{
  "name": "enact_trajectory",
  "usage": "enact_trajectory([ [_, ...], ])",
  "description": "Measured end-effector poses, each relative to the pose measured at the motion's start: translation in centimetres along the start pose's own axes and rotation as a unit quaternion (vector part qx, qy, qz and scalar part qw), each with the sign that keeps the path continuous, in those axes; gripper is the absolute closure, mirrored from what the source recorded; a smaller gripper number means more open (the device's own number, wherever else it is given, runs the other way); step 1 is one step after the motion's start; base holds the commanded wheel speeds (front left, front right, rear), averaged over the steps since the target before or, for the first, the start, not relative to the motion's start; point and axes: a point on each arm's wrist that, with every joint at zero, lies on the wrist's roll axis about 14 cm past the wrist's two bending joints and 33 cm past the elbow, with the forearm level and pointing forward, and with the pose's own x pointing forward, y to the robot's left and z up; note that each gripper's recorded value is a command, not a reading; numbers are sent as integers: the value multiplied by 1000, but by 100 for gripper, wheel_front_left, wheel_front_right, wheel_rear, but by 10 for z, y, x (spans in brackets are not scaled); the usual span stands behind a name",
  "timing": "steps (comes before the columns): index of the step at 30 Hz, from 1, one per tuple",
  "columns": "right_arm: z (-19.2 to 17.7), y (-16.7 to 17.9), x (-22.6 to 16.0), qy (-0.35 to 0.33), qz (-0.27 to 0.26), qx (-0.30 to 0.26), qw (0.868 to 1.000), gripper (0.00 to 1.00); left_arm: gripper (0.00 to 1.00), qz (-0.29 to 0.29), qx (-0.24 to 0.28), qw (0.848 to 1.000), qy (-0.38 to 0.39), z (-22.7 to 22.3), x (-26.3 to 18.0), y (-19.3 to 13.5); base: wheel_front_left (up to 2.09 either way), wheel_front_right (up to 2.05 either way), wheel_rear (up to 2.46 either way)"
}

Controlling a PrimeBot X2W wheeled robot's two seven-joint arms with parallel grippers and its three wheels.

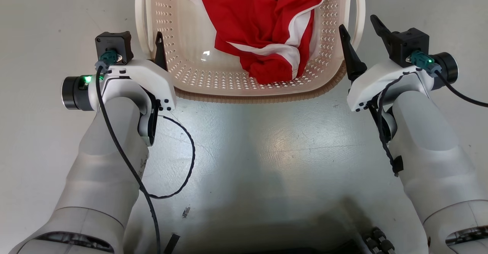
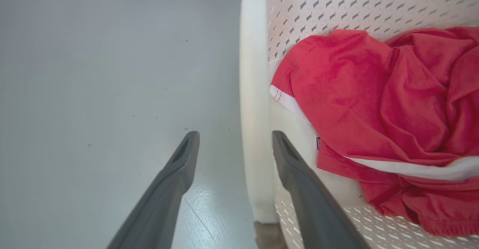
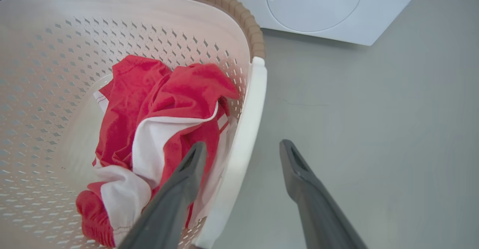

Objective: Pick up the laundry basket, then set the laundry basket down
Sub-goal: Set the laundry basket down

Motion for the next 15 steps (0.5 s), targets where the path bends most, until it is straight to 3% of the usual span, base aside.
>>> enact_trajectory([
  [15,43,-5,-22,-54,-11,1,998,0,0,4,-11,999,-47,42,-18,-1,0,0,0],
])
